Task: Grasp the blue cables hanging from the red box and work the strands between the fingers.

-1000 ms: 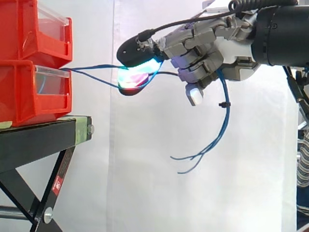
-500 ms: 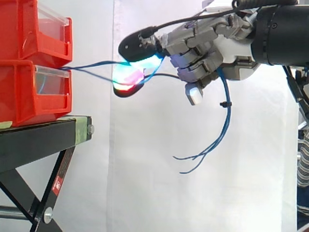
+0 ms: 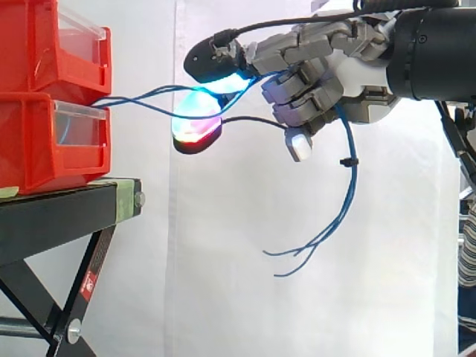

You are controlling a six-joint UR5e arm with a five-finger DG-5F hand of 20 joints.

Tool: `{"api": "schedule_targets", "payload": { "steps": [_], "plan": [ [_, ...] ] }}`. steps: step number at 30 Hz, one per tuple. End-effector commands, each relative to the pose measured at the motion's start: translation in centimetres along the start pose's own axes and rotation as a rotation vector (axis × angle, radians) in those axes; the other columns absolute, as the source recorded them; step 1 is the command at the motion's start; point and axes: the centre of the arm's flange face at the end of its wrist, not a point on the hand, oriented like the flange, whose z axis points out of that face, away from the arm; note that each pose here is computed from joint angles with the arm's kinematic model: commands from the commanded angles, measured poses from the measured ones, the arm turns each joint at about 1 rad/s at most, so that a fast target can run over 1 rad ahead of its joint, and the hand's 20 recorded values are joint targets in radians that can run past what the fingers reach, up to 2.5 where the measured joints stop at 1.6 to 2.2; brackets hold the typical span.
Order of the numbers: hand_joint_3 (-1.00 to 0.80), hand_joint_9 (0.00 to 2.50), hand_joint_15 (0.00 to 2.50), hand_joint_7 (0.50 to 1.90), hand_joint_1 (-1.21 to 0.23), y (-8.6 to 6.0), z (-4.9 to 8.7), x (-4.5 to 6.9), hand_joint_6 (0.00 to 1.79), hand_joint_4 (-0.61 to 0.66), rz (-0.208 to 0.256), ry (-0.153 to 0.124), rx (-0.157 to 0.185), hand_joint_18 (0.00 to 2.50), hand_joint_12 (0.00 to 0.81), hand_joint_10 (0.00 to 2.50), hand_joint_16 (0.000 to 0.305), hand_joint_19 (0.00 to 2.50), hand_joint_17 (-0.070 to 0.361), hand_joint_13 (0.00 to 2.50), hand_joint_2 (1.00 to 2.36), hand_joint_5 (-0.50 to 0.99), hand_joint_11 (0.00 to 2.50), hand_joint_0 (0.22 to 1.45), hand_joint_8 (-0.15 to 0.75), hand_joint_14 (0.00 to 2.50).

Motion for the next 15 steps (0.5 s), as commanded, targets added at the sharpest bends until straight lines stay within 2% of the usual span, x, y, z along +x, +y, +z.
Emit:
{"api": "schedule_targets", "payload": {
  "steps": [1, 2, 4, 7, 15],
  "plan": [
    [-0.05, 1.78, 1.71, 1.12, -0.72, -0.06, 0.00, 0.06, 0.02, 0.34, -0.001, 0.001, 0.001, 2.50, 0.684, 2.50, 0.243, 0.60, 0.182, 1.96, 1.12, 0.58, 2.50, 0.98, 0.532, 2.50],
    [-0.19, 1.78, 1.71, 1.13, -0.72, -0.01, 0.00, -0.01, 0.02, 0.36, 0.000, -0.001, 0.001, 2.50, 0.684, 2.50, 0.243, 0.60, 0.182, 1.96, 1.00, 0.53, 2.50, 0.91, 0.532, 2.50],
    [-0.33, 1.78, 1.71, 1.14, -0.68, -0.05, -0.01, -0.03, 0.02, 0.33, -0.001, -0.002, 0.004, 2.50, 0.684, 2.50, 0.243, 0.60, 0.182, 1.96, 1.01, 0.49, 2.50, 0.86, 0.532, 2.50],
    [-0.47, 1.78, 1.71, 1.15, -0.69, -0.23, 0.06, -0.10, 0.02, 0.33, -0.002, -0.003, 0.007, 2.50, 0.684, 2.50, 0.243, 0.60, 0.182, 1.96, 1.01, 0.45, 2.50, 0.86, 0.532, 2.50],
    [-0.46, 1.78, 1.71, 1.17, -0.72, -0.33, 0.18, -0.23, 0.02, 0.30, -0.002, -0.002, 0.004, 2.50, 0.684, 2.50, 0.243, 0.60, 0.182, 1.96, 1.01, 0.42, 2.50, 0.94, 0.532, 2.50]
  ]
}}
